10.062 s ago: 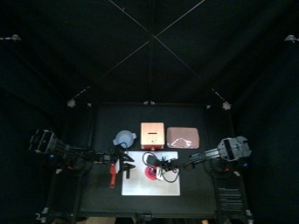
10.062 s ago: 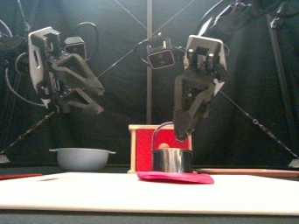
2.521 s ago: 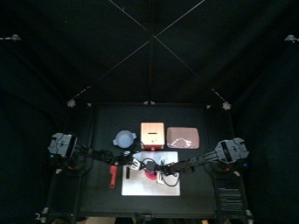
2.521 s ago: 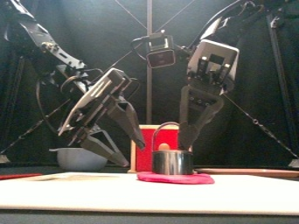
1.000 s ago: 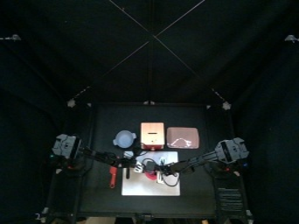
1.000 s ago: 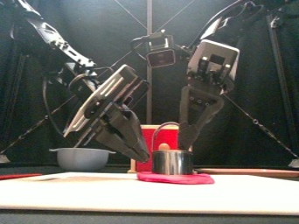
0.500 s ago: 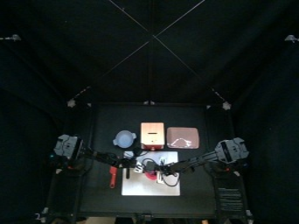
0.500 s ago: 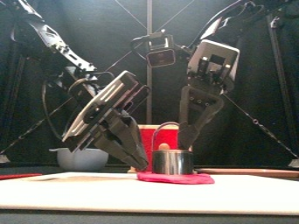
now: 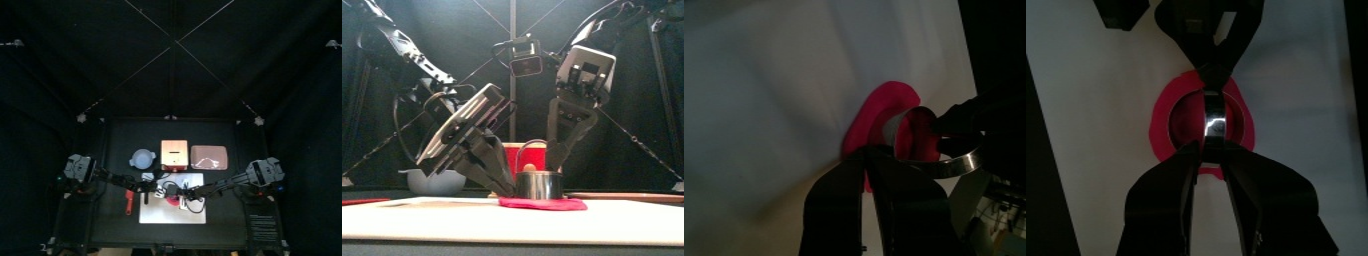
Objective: Get the cutter from the drawer then cut the dough then place the extra dough in the bowl
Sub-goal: Cut the dough
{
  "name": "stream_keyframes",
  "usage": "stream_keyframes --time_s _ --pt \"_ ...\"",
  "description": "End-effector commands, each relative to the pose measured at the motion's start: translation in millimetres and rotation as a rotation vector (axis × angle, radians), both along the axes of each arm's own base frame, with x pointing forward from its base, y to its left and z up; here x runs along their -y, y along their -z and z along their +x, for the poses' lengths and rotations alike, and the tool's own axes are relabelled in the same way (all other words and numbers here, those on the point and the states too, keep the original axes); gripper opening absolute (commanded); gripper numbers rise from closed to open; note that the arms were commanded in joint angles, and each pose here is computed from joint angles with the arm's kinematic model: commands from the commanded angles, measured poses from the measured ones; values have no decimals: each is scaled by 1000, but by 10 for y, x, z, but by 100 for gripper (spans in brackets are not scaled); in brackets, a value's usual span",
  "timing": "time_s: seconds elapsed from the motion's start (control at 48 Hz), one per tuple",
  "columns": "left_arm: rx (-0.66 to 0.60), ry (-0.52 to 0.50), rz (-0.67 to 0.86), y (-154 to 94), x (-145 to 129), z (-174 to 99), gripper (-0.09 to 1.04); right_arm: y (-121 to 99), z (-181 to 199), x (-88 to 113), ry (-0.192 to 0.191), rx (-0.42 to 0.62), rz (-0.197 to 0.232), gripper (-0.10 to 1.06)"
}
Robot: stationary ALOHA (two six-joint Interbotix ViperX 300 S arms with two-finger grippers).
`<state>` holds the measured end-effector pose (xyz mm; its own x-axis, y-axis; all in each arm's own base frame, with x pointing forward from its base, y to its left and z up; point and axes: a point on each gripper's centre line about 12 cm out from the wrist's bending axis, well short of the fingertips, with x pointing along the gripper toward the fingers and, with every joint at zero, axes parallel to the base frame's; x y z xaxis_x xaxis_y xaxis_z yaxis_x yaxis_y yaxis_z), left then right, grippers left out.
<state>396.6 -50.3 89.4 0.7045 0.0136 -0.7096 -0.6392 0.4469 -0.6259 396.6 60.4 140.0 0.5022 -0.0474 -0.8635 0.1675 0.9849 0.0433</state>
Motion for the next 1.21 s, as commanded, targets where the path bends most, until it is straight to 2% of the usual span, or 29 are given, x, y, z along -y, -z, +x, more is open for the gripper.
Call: stream_keyframes --time_s 0.021,0.229,0.75,1.208 --pt "23 0 -2 -73 10 42 45 -204 30 0 2 54 12 61" --pt "20 0 -1 -64 9 32 45 -209 33 -7 0 56 11 54" --pt "14 -2 -2 -45 6 17 45 -296 51 -14 -24 84 -16 53" --pt "12 -4 -2 -40 -1 14 45 -349 55 -47 -30 99 -11 53"
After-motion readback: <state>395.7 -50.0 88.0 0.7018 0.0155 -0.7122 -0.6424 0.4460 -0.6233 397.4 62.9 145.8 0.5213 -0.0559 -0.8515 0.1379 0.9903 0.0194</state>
